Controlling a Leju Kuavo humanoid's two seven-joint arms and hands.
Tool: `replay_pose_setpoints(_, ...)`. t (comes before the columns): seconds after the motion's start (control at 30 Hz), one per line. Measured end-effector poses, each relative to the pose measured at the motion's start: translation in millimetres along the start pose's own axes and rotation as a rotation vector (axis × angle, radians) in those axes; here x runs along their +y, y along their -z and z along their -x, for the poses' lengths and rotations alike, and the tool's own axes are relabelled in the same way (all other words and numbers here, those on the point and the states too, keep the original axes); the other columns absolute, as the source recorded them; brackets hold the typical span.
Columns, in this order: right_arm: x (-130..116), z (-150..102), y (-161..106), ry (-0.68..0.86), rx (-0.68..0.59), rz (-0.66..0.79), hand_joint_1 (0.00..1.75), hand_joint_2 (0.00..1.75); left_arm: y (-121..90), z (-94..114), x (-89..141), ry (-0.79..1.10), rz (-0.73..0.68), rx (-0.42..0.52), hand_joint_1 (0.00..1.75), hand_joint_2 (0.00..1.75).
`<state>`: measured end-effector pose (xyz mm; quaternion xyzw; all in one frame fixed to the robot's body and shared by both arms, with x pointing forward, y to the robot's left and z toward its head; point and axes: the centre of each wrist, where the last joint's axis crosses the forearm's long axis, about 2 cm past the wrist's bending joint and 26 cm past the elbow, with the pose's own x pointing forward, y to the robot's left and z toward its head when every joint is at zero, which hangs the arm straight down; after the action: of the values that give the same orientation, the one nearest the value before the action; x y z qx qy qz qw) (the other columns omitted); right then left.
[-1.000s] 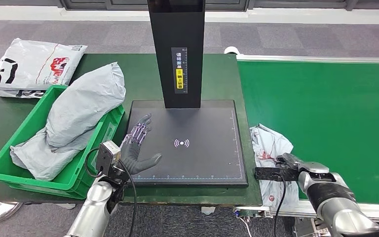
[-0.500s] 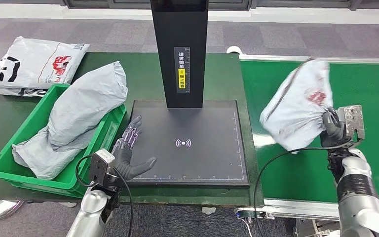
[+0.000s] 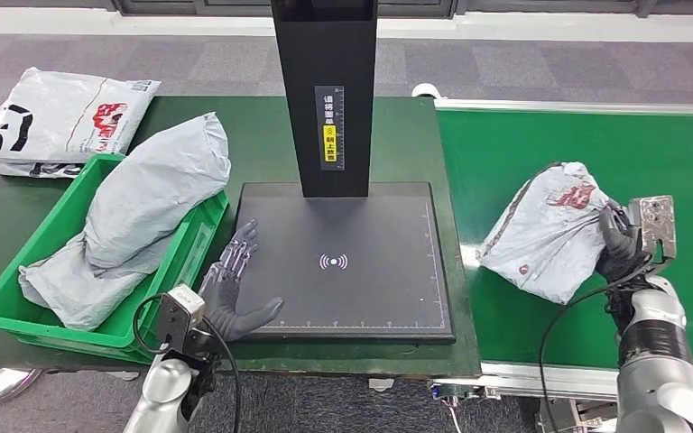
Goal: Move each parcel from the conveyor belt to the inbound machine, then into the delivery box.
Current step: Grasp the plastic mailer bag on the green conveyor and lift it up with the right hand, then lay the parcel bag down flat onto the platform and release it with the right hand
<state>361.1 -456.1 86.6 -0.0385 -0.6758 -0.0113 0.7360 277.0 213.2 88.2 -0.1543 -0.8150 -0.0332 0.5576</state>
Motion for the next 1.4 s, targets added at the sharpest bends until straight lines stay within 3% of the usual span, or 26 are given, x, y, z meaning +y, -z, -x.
replay_pose_setpoints(0.77, 13.0, 0.4, 3.2, 0.037, 0.006, -0.032, 1.75, 1.75, -3.7, -2.3, 0.3, 0.008, -0.014, -0.01, 0.0, 1.75)
replay_pose_setpoints(0.83, 30.1, -3.6, 10.1, 0.066, -0.002, -0.088, 1.75, 1.75, -2.7, -3.6, 0.5, 0.011, -0.019, -0.018, 0.0, 1.75)
replay_pose_setpoints(0.97, 92.1, -22.3, 32.1, 0.123, -0.034, -0.157, 1.75, 1.75, 4.0, -9.4, -1.0, 0.014, -0.021, -0.037, 0.0, 1.75)
replay_pose_setpoints(1.07, 124.5, -34.9, 41.2, 0.153, -0.058, -0.206, 1.75, 1.75, 6.9, -11.7, -2.4, 0.013, -0.021, -0.046, 0.0, 1.75)
replay_pose_setpoints(1.23, 161.3, -51.0, 48.8, 0.196, -0.085, -0.319, 1.75, 1.75, 7.8, -12.7, -2.6, 0.011, -0.017, -0.048, 0.0, 1.75)
replay_pose_setpoints(1.4, 230.2, -62.6, 44.8, 0.221, -0.098, -0.445, 1.75, 1.75, 14.4, -15.2, -4.0, 0.001, -0.012, -0.062, 0.0, 1.75)
